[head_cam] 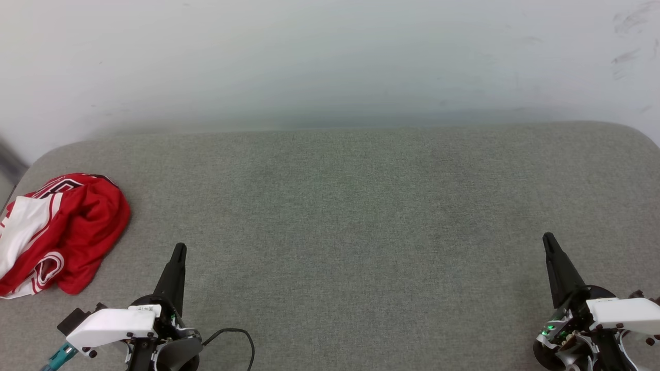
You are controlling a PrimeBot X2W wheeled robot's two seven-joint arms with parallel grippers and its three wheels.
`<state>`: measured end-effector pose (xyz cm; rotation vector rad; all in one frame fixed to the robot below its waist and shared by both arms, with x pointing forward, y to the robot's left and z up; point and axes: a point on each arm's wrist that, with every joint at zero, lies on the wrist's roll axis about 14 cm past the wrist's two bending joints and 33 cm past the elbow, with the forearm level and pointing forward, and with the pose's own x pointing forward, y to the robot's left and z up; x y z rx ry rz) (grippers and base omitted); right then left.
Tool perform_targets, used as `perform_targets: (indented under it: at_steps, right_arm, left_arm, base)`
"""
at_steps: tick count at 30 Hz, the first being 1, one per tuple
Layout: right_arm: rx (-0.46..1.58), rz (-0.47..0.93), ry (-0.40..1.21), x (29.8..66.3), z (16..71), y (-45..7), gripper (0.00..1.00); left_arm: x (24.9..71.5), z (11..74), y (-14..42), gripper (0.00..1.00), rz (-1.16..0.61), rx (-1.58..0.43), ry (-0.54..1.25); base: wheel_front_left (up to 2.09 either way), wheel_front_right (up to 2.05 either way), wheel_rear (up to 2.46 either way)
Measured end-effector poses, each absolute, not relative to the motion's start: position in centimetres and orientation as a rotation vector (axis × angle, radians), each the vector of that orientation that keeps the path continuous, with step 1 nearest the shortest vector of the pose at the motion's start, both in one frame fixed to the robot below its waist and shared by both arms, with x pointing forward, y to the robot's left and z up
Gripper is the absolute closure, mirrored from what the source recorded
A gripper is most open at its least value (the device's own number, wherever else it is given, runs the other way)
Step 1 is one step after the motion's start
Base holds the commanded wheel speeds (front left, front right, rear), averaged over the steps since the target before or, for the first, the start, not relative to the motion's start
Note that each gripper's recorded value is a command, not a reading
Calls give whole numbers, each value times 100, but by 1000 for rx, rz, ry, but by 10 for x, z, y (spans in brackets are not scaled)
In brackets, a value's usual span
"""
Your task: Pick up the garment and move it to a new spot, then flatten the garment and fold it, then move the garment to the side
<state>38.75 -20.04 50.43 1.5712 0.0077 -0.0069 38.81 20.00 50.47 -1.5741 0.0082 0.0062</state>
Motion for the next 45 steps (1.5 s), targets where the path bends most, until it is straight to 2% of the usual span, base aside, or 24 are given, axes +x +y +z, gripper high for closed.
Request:
perform_targets:
  at_steps: [29, 30, 34, 45]
  right_arm:
    - [1572, -16, 17, 386, 500, -200, 100]
    - [1573, -30, 29, 384, 495, -201, 0]
    - [1572, -81, 68, 374, 476, -202, 0]
    - [1489, -88, 37, 375, 481, -203, 0]
  left_arm:
    - [387, 501, 199, 100, 14, -1575, 18]
    - [385, 495, 199, 0, 27, -1577, 31]
    - [375, 476, 198, 0, 76, -1580, 73]
    - [374, 481, 205, 0, 100, -1538, 26]
  base:
    - [0, 0, 0]
    - [0, 0, 0]
    - [0, 0, 0]
    - [0, 0, 0]
